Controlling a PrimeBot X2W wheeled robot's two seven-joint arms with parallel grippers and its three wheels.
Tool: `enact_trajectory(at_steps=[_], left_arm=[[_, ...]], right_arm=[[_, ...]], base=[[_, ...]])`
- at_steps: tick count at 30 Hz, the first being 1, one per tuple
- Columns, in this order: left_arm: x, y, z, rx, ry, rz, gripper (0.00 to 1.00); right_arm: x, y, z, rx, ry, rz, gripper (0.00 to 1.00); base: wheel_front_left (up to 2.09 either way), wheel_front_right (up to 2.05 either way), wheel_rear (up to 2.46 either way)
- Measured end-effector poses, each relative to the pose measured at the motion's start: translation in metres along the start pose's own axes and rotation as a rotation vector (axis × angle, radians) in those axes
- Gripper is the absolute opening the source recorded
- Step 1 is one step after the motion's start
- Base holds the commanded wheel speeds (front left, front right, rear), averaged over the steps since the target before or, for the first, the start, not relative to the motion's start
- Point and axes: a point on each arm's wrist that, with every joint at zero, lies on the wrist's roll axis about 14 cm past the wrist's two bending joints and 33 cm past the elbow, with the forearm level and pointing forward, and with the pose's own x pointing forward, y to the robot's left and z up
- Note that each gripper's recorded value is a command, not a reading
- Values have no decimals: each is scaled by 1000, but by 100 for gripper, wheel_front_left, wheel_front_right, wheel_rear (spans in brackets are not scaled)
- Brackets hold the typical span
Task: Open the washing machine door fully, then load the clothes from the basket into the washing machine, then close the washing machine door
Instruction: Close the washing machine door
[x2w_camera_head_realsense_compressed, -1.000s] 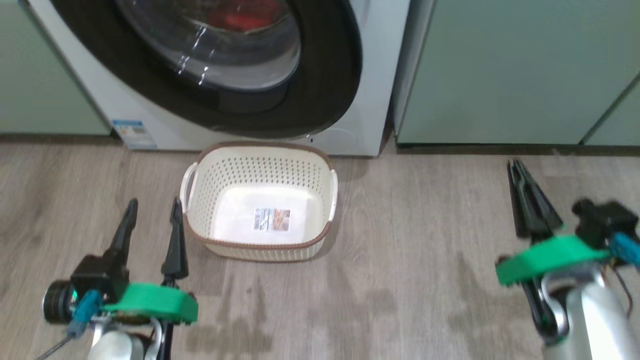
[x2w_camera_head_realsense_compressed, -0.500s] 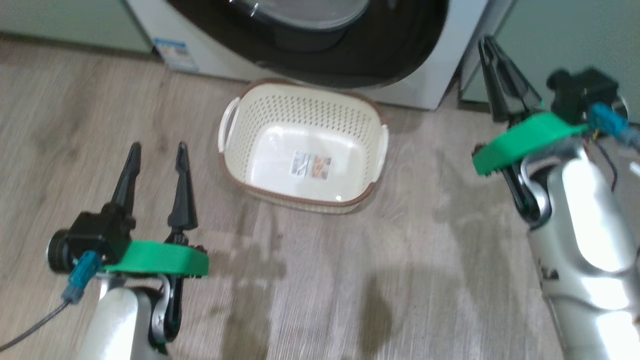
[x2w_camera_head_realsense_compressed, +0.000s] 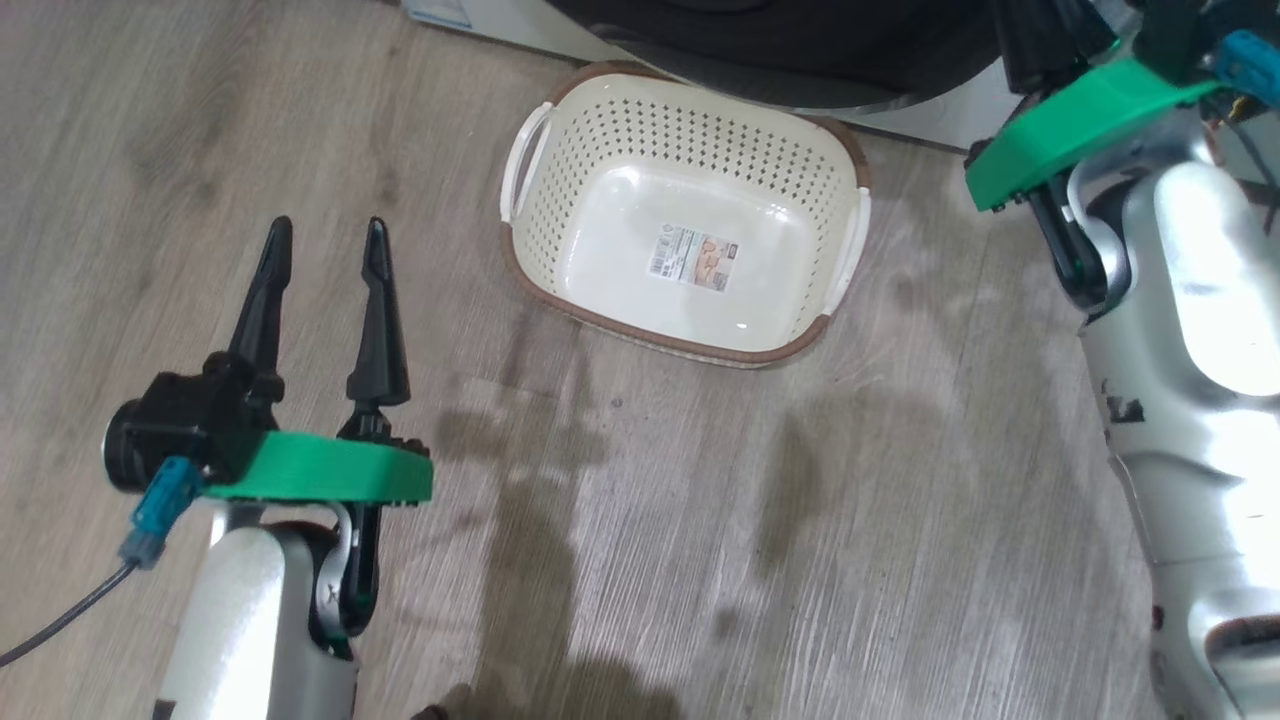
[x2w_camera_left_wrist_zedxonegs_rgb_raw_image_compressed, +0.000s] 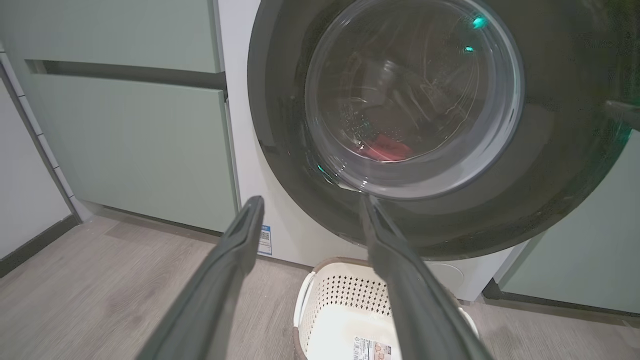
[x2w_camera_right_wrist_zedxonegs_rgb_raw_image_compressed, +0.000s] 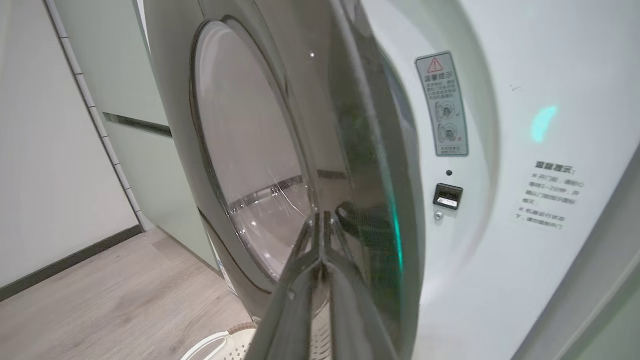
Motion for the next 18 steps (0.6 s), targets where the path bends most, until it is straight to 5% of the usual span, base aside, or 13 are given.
enact_trajectory(at_steps=[18], left_arm=[[10, 3, -9, -3, 14, 20, 100]], right_arm=[[47, -33, -1, -3, 34, -43, 0]], base=[[0, 0, 0]])
